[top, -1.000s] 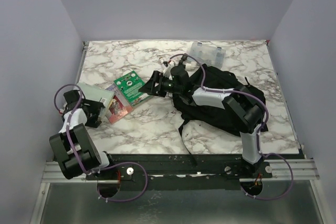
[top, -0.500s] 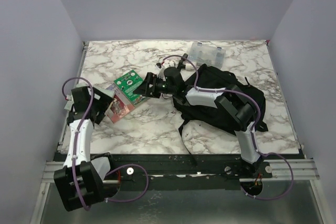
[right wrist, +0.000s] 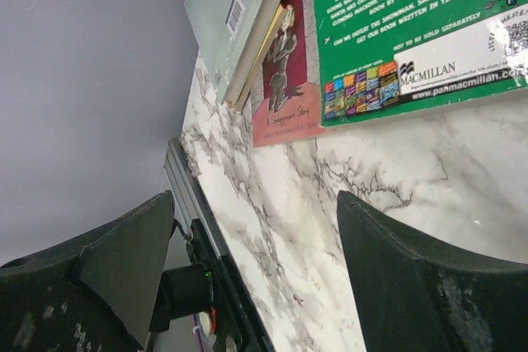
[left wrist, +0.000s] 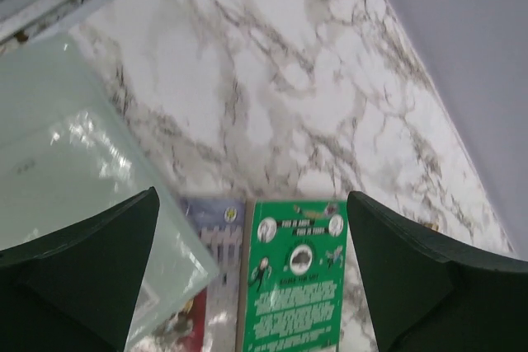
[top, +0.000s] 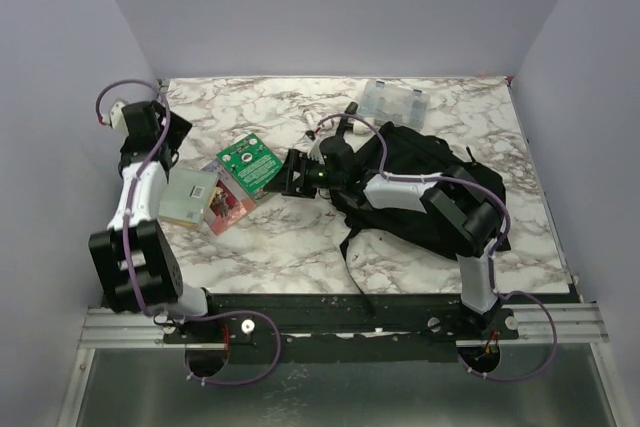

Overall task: Pack the student bag
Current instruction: Adjust the book at the center of the board, then pick up the book from the center of the board.

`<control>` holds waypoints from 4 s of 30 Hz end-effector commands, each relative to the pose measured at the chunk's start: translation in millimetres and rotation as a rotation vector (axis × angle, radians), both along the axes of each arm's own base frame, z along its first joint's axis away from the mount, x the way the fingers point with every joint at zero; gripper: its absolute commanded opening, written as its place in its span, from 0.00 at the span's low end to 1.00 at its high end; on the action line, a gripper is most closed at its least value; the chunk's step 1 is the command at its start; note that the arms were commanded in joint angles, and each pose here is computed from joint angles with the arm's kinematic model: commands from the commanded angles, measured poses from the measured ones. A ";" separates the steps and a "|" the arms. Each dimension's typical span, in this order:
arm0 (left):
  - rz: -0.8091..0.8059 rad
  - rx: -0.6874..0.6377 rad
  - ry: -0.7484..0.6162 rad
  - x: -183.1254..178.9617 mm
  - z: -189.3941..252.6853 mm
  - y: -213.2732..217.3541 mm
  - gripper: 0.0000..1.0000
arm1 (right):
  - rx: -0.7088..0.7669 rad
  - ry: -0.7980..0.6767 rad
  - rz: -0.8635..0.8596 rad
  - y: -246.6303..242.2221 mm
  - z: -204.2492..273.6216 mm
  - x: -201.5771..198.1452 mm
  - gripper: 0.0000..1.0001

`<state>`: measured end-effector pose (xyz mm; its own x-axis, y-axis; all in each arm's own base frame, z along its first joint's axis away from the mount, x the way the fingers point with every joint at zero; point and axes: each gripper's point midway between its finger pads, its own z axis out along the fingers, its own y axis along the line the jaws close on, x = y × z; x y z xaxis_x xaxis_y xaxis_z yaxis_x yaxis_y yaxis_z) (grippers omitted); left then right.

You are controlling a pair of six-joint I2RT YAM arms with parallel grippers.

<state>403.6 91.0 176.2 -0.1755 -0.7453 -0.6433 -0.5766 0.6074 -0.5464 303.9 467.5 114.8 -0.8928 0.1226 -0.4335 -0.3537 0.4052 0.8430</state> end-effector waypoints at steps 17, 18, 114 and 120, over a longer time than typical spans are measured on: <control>0.223 -0.452 0.307 11.8 -98.2 -18.6 0.97 | -0.019 -0.054 -0.003 -4.2 17.8 -2.1 0.83; 0.226 -0.462 0.321 2.6 -103.0 -22.2 0.98 | -0.011 -0.050 0.001 -3.1 18.0 -2.7 0.83; 0.006 -0.548 0.269 -196.1 -136.6 -101.3 0.84 | -0.092 0.163 0.102 52.4 -66.8 -101.8 0.68; 0.005 -0.570 0.268 -197.6 -137.3 -105.8 0.85 | -0.083 0.198 0.110 47.9 -79.0 -108.5 0.72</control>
<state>215.4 12.1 41.8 -0.2265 -0.9513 -0.2090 -0.7409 0.3076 -0.5970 221.2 515.5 48.8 -0.9453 0.0366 -0.3241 -0.2746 0.4471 0.8513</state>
